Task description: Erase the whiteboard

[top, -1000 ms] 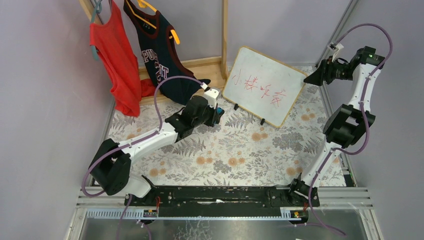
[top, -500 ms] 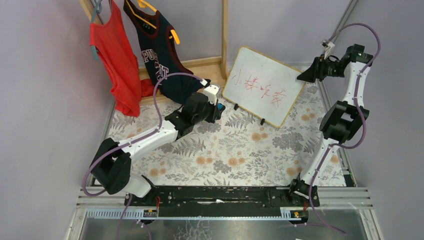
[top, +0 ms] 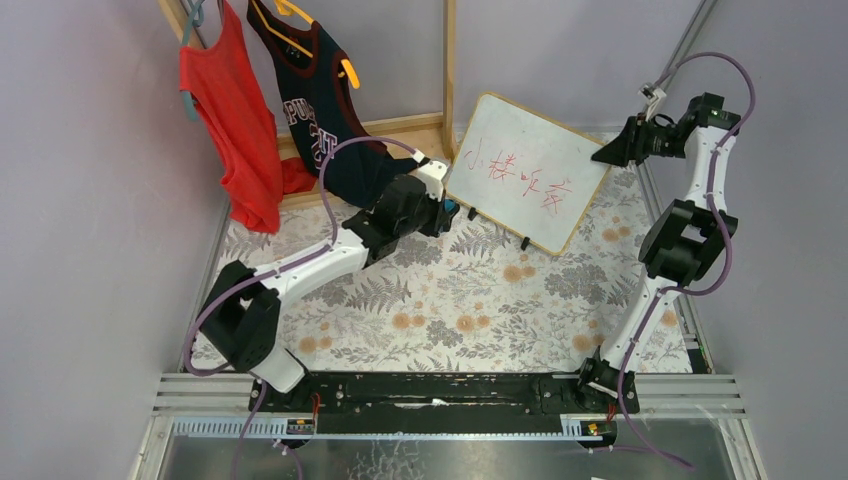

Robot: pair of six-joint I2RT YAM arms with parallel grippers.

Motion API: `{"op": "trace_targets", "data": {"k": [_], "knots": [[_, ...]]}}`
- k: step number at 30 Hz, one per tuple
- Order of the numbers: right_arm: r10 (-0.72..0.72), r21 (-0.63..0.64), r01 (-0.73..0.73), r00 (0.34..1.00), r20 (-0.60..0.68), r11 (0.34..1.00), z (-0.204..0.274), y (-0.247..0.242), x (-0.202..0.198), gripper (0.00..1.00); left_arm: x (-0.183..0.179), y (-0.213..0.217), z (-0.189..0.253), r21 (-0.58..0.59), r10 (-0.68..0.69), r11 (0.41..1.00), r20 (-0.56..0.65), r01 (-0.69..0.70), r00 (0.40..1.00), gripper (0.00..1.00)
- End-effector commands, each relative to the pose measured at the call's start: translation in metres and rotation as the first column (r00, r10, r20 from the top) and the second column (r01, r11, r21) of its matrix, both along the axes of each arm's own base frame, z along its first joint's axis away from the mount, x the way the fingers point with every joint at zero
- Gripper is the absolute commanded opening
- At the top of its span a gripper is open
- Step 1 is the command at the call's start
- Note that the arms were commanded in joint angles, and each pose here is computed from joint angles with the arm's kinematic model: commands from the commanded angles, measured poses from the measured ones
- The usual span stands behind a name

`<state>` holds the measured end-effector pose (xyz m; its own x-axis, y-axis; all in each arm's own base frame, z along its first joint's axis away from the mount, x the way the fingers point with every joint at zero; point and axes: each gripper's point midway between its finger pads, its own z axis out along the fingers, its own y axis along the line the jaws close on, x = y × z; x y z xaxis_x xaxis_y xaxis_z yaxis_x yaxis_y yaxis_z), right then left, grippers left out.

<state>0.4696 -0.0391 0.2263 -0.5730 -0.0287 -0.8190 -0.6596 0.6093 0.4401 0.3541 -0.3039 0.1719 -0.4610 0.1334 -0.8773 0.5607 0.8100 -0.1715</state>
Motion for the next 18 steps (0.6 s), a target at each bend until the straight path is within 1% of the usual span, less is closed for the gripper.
{"op": "trace_targets", "data": {"k": [1,6,8,13,18], "knots": [[0.024,0.019,-0.025,0.999,0.026,1.000,0.012,0.010,-0.008,0.53,0.019,-0.018,0.035,-0.091,-0.006,0.996,0.071,0.013,0.997,0.00],[0.030,0.021,-0.031,0.999,0.018,0.999,0.008,0.012,-0.011,0.52,0.027,-0.023,0.041,-0.105,-0.006,0.994,0.080,0.014,0.997,0.00],[0.030,0.023,-0.031,0.999,0.014,0.999,0.007,0.012,-0.011,0.49,0.030,-0.025,0.042,-0.107,-0.002,0.994,0.082,0.011,0.997,0.00],[0.031,0.027,-0.031,0.999,0.018,0.999,0.009,0.013,-0.010,0.37,0.037,-0.029,0.043,-0.114,0.003,0.993,0.087,0.007,0.996,0.00],[0.032,0.029,-0.032,0.999,0.018,0.999,0.009,0.013,-0.012,0.31,0.045,-0.036,0.047,-0.124,-0.002,0.992,0.092,0.014,0.996,0.00]]}}
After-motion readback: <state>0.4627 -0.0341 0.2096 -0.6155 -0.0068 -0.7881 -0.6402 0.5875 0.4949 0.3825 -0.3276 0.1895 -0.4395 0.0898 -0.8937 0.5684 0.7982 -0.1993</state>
